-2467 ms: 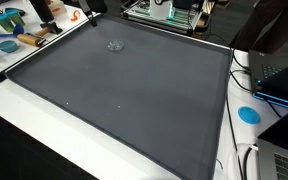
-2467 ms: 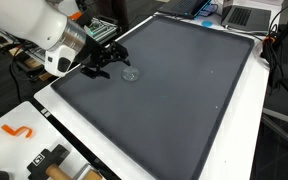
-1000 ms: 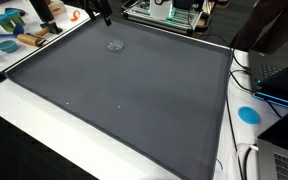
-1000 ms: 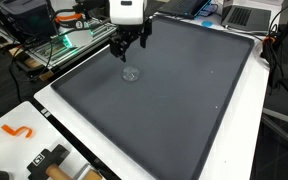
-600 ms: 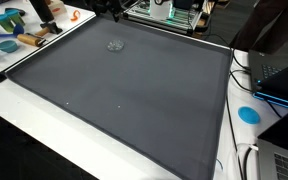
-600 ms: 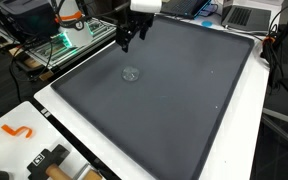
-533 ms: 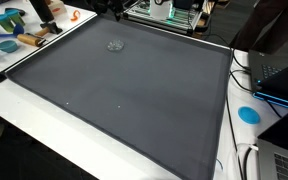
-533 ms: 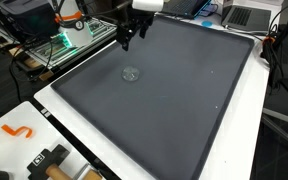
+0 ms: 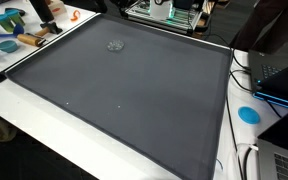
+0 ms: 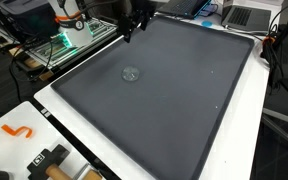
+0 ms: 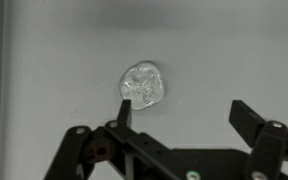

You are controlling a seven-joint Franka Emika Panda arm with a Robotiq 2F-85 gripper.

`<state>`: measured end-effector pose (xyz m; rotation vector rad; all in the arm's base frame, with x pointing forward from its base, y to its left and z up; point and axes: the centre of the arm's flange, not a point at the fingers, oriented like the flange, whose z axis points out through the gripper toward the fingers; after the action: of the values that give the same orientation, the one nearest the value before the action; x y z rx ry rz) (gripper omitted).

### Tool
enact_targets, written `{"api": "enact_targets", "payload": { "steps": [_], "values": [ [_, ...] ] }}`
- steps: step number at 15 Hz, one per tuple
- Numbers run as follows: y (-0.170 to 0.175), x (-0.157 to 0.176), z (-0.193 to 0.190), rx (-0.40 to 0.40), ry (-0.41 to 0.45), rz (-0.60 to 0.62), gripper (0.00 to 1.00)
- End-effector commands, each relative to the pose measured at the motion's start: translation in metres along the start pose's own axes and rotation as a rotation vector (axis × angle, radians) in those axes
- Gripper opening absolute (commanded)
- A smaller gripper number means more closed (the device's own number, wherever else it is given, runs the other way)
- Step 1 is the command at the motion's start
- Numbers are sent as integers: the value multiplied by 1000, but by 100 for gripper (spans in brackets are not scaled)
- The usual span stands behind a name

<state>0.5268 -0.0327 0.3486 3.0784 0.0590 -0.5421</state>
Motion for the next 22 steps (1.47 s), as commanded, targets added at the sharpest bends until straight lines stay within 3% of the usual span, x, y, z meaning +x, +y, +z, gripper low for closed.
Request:
{"api": "enact_targets", "payload": {
  "steps": [1, 18, 20, 22],
  "values": [
    [-3, -7, -6, -19, -16, 2, 100],
    [-2, -1, -3, -1, 1, -4, 100],
    [0, 0, 10, -26, 27, -179, 100],
    [5, 2, 25, -44, 65, -278, 100]
  ]
}}
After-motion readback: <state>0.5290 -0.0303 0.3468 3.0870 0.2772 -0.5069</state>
